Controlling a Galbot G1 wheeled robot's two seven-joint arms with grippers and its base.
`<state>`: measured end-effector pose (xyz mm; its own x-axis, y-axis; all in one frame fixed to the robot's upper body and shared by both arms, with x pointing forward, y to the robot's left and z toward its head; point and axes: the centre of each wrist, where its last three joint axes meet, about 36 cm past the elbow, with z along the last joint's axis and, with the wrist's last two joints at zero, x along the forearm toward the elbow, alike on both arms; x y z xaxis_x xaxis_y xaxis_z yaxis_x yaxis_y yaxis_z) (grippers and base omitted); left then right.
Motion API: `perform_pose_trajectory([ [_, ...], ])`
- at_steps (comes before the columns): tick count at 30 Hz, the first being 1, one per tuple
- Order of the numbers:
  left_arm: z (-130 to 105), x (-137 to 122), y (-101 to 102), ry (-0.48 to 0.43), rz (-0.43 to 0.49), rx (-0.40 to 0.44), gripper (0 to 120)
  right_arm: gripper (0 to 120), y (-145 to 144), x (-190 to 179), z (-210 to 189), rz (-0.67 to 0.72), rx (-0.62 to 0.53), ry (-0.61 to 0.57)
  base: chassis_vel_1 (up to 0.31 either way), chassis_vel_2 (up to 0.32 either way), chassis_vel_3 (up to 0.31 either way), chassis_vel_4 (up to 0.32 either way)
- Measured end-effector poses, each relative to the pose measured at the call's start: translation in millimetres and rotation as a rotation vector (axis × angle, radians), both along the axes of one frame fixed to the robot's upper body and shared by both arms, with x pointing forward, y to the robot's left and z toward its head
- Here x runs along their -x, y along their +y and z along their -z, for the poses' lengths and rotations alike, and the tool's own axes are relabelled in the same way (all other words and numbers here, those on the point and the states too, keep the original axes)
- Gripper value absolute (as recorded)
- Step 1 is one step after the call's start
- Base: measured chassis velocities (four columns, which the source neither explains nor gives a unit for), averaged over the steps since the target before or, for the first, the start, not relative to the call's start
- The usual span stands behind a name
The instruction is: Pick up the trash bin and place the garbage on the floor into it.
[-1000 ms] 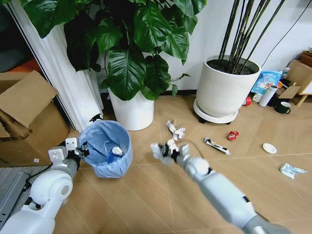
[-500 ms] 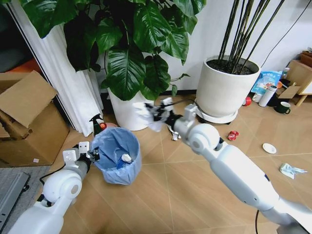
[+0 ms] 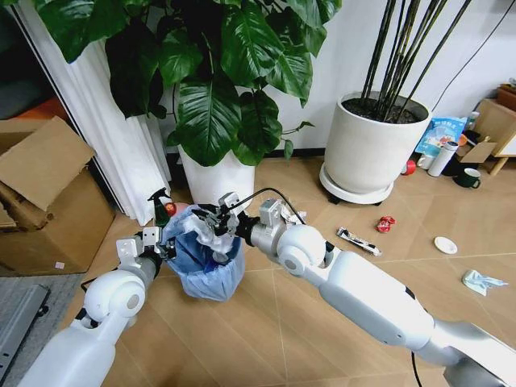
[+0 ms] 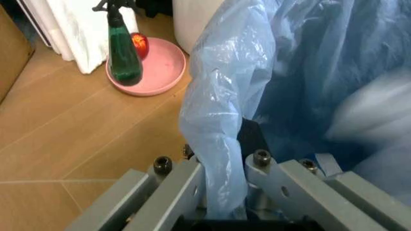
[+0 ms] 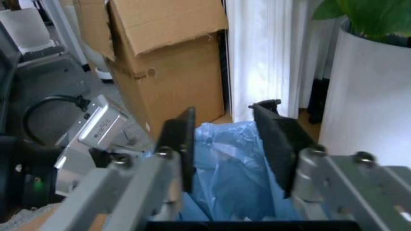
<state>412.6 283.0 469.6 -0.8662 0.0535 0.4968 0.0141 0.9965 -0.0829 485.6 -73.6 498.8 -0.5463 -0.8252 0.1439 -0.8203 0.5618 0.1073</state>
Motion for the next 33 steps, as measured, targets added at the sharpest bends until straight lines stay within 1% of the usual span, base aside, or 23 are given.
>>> perform_pose_trajectory([
  [1,0,0,0,-0.001,0.000,0.001,0,40,0,-1,1,0.001,0.000,0.001,0.000,0.000,0.000,0.000],
  [2,0,0,0,-0.001,0.000,0.001,0,40,0,-1,1,0.001,0.000,0.001,0.000,0.000,0.000,0.000],
  [6,-1,-1,-1,-0.006,0.000,0.003,0,58,-2,-3,-1,0.027,-0.007,-0.004,0.000,0.000,0.000,0.000],
  [7,-1,-1,-1,-0.006,0.000,0.003,0,58,-2,-3,-1,0.027,-0.007,-0.004,0.000,0.000,0.000,0.000],
  [8,-1,-1,-1,-0.006,0.000,0.004,0,63,-3,-4,-3,0.040,-0.009,-0.006,0.000,0.000,0.000,0.000],
  [9,-1,-1,-1,-0.006,-0.001,0.005,0,65,-7,-5,-6,0.064,-0.010,-0.010,0.000,0.000,0.000,0.000],
  [10,-1,0,-1,-0.007,-0.005,0.007,0,75,-16,-6,-11,0.107,-0.003,-0.008,0.000,0.000,0.000,0.000],
  [11,-1,0,-1,-0.007,-0.005,0.007,0,75,-16,-6,-11,0.107,-0.003,-0.008,0.000,0.000,0.000,0.000],
  [12,-1,0,0,-0.008,-0.006,0.006,0,78,-22,-6,-12,0.131,0.002,-0.004,0.000,0.000,0.000,0.000],
  [14,-1,3,1,-0.012,-0.012,0.002,0,88,-48,-9,-11,0.220,0.024,-0.004,0.000,0.000,0.000,0.000],
  [15,-1,3,1,-0.012,-0.012,0.002,0,88,-48,-9,-11,0.220,0.024,-0.004,0.000,0.000,0.000,0.000],
  [18,-3,8,2,-0.018,-0.016,-0.001,0,99,-94,-5,-6,0.350,0.058,-0.005,0.000,0.000,0.000,0.000],
  [19,-3,8,2,-0.018,-0.016,-0.001,0,99,-94,-5,-6,0.350,0.058,-0.005,0.000,0.000,0.000,0.000],
  [20,-3,8,2,-0.018,-0.016,-0.002,0,99,-103,-3,-4,0.372,0.066,-0.005,0.000,0.000,0.000,0.000],
  [21,-4,10,2,-0.019,-0.016,-0.001,0,100,-126,5,3,0.431,0.088,0.003,0.000,0.000,0.000,0.000],
  [23,-4,12,2,-0.018,-0.014,0.000,0,100,-137,11,9,0.459,0.100,0.010,0.000,0.000,0.000,0.000],
  [24,-4,12,2,-0.018,-0.014,0.000,0,100,-137,11,9,0.459,0.100,0.010,0.000,0.000,0.000,0.000],
  [26,-4,15,1,-0.019,-0.013,-0.004,0,100,-169,31,24,0.544,0.141,0.021,0.000,0.000,0.000,0.000],
  [27,-4,15,1,-0.019,-0.013,-0.004,0,100,-169,31,24,0.544,0.141,0.021,0.000,0.000,0.000,0.000],
  [29,-3,22,-2,-0.028,-0.004,-0.023,0,100,-205,61,38,0.649,0.191,0.020,0.000,0.000,0.000,0.000],
  [30,-3,24,-2,-0.031,-0.001,-0.030,0,100,-215,74,44,0.678,0.205,0.031,0.000,0.000,0.000,0.000],
  [31,-3,24,-2,-0.031,-0.001,-0.030,0,100,-215,74,44,0.678,0.205,0.031,0.000,0.000,0.000,0.000],
  [33,-3,26,-3,-0.036,0.004,-0.034,0,100,-225,89,50,0.709,0.214,0.045,0.000,0.000,0.000,0.000],
])
